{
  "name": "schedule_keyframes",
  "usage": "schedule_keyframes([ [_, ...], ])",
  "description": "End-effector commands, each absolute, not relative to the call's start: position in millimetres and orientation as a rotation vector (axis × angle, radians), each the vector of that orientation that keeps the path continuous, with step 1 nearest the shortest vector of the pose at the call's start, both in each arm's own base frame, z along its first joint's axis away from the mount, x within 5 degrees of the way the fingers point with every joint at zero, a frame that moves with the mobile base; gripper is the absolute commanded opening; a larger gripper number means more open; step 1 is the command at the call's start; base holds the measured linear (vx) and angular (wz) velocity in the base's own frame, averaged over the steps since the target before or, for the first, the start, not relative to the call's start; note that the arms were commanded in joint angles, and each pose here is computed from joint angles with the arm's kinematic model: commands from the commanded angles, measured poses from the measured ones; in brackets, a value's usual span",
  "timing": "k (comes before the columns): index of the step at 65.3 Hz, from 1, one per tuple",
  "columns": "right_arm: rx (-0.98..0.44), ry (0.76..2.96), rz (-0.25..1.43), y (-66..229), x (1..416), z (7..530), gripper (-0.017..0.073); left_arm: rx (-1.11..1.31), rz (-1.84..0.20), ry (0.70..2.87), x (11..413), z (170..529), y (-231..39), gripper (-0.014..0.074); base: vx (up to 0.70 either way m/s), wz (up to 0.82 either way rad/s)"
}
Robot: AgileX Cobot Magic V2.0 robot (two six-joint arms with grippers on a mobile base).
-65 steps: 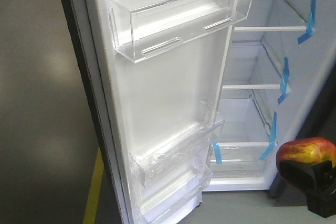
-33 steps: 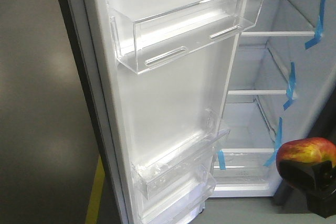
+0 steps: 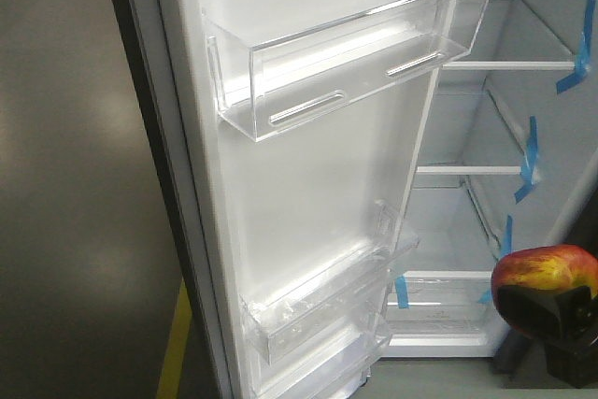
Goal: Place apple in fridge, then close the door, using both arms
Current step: 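Drive up close to the refrigerator shelves, apple still held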
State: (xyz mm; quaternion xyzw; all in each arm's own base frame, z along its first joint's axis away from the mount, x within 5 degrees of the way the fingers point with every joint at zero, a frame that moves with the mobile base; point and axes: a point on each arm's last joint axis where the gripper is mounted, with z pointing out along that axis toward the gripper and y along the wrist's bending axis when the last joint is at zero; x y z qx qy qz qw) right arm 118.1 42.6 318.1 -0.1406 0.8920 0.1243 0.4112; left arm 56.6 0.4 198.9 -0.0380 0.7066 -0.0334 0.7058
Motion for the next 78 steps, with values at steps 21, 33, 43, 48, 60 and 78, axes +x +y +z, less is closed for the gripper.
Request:
schedule_keyframes([
  [21,-0.335,2.168,0.318,42.8,120.9,330.4,0.0162,-0.085,-0.09,1.506,56.4,197.3,0.0,-0.0006,0.0,0.0],
  [33,-0.335,2.168,0.318,42.8,120.9,330.4,0.0162,-0.085,-0.09,1.506,56.4,197.3,0.0,-0.0006,0.0,0.0],
  [43,-0.335,2.168,0.318,42.8,120.9,330.4,0.0162,-0.085,-0.09,1.506,56.4,197.3,0.0,-0.0006,0.0,0.0],
  [48,-0.333,2.168,0.323,43.1,120.8,330.5,0.0162,-0.085,-0.09,1.506,56.4,197.3,0.0,-0.0006,0.0,0.0],
  [60,-0.323,2.166,0.347,44.3,120.6,330.9,0.0162,-0.085,-0.09,1.506,56.4,197.3,0.0,-0.0006,0.0,0.0],
  [78,-0.324,2.157,0.343,44.1,121.1,331.6,0.0162,-0.085,-0.09,1.506,56.4,197.3,0.0,-0.0006,0.0,0.0],
])
